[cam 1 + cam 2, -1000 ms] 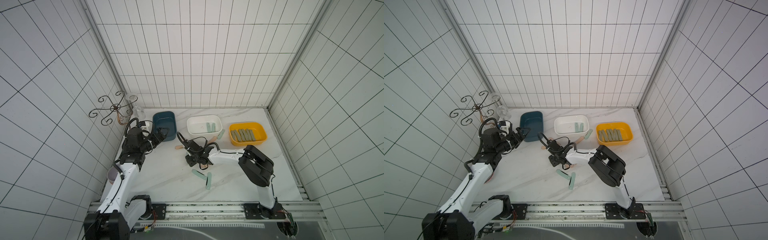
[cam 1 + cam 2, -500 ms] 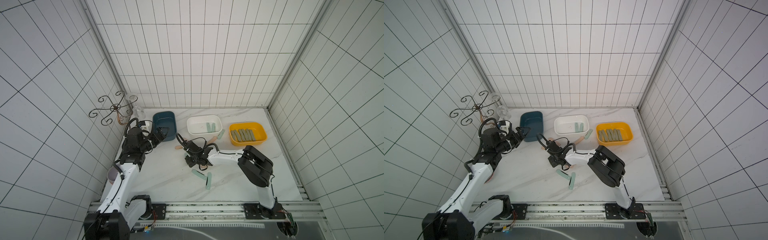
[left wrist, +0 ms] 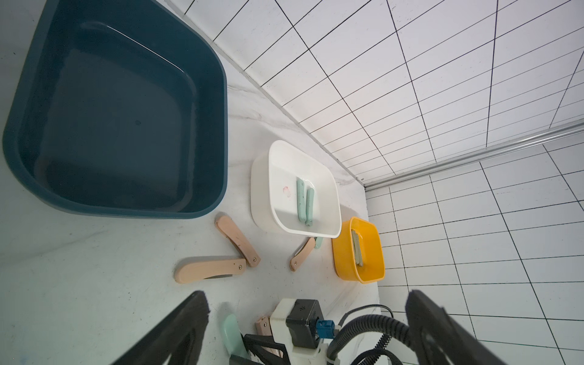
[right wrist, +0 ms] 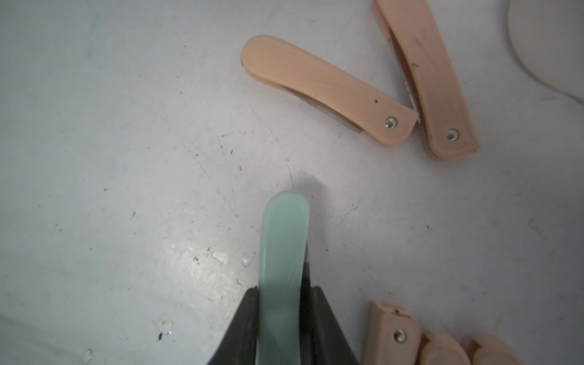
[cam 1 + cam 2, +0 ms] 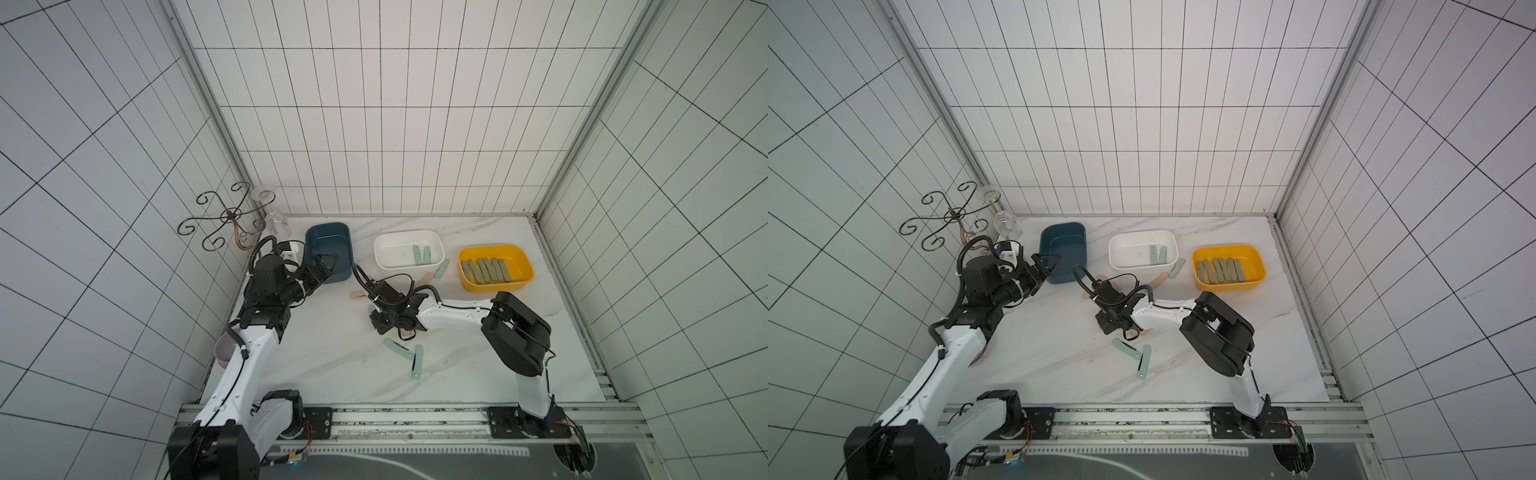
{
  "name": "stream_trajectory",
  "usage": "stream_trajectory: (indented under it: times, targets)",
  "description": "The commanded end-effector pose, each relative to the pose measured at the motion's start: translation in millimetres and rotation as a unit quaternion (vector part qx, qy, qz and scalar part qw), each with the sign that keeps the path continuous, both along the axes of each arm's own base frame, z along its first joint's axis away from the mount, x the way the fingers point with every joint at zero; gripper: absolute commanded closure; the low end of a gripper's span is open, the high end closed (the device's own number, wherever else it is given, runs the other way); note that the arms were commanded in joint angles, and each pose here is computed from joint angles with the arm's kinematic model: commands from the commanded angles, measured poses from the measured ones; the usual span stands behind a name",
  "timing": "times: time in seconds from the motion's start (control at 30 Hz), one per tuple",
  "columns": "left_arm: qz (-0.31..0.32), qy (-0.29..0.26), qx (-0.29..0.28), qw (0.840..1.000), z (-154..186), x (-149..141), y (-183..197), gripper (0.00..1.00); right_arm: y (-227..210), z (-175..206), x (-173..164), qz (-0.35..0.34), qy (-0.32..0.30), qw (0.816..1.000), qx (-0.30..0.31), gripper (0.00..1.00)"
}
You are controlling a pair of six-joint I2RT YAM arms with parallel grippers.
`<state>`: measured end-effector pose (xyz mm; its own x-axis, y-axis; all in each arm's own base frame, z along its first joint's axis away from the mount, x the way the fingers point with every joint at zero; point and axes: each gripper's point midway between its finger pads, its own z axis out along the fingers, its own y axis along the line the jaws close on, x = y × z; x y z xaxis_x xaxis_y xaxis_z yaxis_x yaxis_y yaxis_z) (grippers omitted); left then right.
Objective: Place the fruit knives into the storage box by color
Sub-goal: Pick up the fruit knife from the center of the board, then place the fruit knife in the storage box.
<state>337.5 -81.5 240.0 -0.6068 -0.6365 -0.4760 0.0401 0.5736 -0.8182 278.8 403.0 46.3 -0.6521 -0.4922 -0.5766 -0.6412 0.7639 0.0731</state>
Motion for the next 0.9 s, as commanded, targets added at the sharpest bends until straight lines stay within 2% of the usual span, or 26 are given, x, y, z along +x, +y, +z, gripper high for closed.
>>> stream_trajectory:
  times: [0.0,0.27,0.63,0.73,0.87]
  targets:
    - [-0.001,-0.021,-0.003,1.0,13.8,1.6,-1.0,0.03,7.6,36.4,4.3,-0.003,-0.021,0.999,0.028,0.75]
    - [-0.004,-0.028,-0.006,1.0,20.7,3.8,-3.6,0.03,-1.8,81.4,35.9,-0.033,-0.053,0.996,0.062,0.75]
    - [-0.021,-0.04,-0.003,0.999,33.4,8.7,-20.0,0.03,-65.7,176.3,145.8,-0.138,-0.117,0.974,0.138,0.74]
    - [-0.028,-0.043,0.0,0.999,36.7,10.3,-26.4,0.03,-81.3,189.6,173.5,-0.16,-0.13,0.968,0.145,0.74]
    - [-0.035,-0.045,0.004,0.998,39.0,13.0,-34.7,0.03,-94.7,189.2,204.8,-0.181,-0.135,0.963,0.147,0.74]
